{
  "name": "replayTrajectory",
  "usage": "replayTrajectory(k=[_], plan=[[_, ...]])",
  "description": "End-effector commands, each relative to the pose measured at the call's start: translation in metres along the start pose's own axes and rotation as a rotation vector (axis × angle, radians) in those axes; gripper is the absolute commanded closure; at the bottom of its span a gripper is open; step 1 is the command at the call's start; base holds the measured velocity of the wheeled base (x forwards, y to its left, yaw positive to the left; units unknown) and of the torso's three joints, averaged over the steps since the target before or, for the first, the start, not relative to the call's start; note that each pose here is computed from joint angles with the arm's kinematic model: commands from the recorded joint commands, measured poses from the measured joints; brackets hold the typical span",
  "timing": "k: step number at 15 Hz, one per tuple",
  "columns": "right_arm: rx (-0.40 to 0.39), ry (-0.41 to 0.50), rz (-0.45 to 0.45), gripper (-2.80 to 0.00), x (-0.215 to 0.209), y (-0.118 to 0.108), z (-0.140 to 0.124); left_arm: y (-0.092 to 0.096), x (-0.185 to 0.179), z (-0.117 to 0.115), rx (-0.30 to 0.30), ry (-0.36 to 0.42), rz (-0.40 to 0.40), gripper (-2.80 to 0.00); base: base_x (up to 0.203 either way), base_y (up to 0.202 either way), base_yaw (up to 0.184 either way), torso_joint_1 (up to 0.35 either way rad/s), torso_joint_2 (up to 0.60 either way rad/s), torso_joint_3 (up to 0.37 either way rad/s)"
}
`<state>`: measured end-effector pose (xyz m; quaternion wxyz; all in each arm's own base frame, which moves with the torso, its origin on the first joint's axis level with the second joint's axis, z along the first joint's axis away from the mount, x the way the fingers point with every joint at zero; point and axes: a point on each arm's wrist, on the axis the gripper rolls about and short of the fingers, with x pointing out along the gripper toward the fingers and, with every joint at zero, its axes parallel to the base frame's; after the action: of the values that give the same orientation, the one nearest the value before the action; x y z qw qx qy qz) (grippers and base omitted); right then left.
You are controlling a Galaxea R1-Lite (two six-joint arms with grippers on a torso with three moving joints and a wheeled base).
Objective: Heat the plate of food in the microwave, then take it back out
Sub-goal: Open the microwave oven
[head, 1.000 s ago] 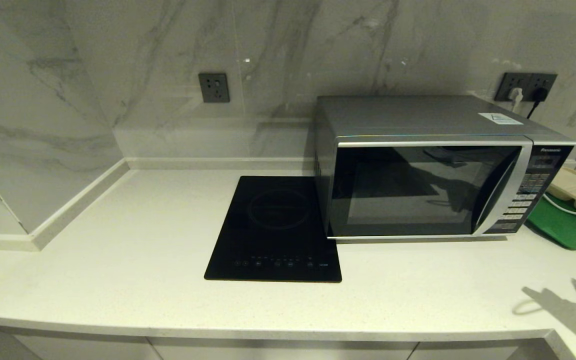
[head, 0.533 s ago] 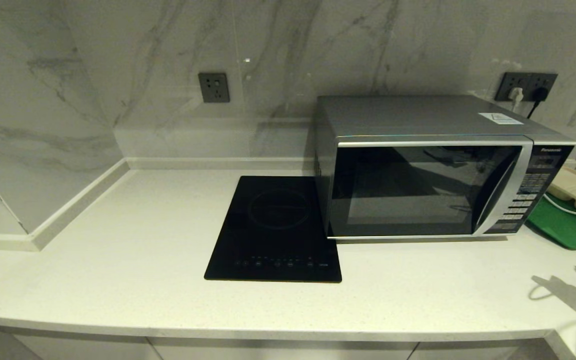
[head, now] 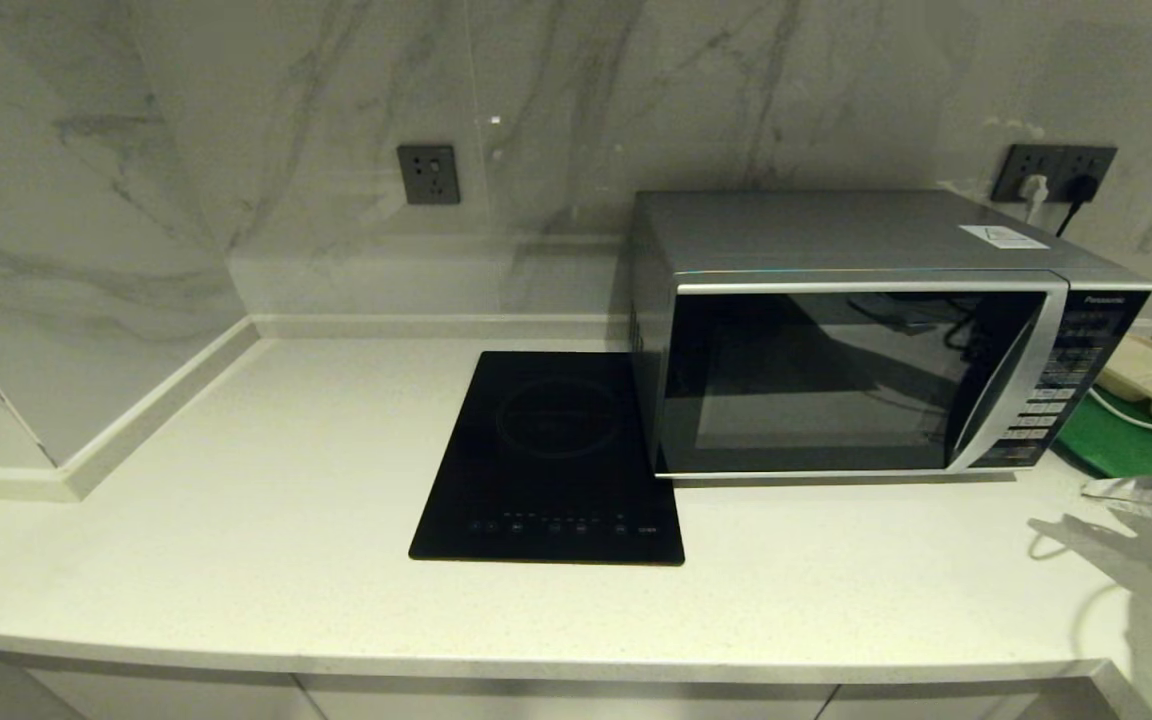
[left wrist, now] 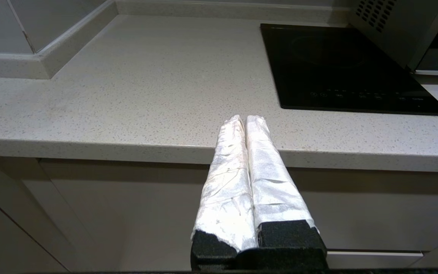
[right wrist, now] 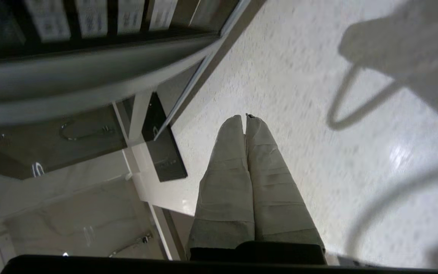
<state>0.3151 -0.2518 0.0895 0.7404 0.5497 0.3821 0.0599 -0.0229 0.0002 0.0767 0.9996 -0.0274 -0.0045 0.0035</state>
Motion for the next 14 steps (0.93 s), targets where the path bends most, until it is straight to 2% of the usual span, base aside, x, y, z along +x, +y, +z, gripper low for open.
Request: replayTrajectory(k=[1, 6, 14], plan=[[0.024, 0.014, 0.004, 0.00, 0.015, -0.016, 0.015, 0.000, 0.000, 0.000, -0.001, 0.000, 0.000, 0.00, 0.000, 0.000, 0.000, 0.000, 0.00, 0.000], [-0.002, 0.020, 0.007, 0.00, 0.039, -0.030, 0.037, 0.000, 0.000, 0.000, -0.001, 0.000, 0.000, 0.00, 0.000, 0.000, 0.000, 0.000, 0.00, 0.000], [-0.059, 0.015, 0.029, 0.00, 0.056, -0.004, 0.051, 0.000, 0.000, 0.000, -0.001, 0.001, 0.000, 0.00, 0.000, 0.000, 0.000, 0.000, 0.00, 0.000]])
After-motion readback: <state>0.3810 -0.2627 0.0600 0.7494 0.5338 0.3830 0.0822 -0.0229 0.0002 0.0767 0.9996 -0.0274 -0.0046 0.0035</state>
